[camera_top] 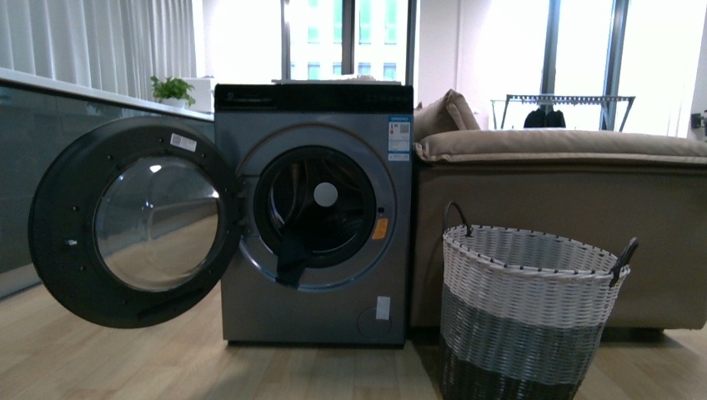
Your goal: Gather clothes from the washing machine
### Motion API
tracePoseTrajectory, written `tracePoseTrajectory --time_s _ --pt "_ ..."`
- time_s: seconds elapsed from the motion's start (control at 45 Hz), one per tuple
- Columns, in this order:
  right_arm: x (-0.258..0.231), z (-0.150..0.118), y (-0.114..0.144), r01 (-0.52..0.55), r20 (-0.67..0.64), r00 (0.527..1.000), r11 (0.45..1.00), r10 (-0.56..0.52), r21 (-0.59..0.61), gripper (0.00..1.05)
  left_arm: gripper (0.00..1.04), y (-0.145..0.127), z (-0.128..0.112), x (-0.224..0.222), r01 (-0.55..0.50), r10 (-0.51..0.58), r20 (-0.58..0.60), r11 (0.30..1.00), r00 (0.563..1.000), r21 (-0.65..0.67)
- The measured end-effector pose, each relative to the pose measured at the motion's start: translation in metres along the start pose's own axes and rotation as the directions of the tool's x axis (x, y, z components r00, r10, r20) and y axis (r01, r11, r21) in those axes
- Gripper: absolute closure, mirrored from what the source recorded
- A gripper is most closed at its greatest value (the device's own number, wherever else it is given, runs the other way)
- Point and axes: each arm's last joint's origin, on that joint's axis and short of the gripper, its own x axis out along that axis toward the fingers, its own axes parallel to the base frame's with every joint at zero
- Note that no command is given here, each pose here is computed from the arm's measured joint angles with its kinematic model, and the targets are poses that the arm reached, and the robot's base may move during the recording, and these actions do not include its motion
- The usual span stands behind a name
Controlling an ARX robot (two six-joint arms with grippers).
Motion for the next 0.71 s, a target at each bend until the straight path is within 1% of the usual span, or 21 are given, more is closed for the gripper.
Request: tracePoseTrajectory --time_s 0.71 --pt "0.0000 0.0000 0.0000 0.000 0.000 1.000 1.000 0.000 0.000 0.08 0.06 0.0000 0.0000 0.0000 0.000 0.000 0.000 1.000 1.000 0.000"
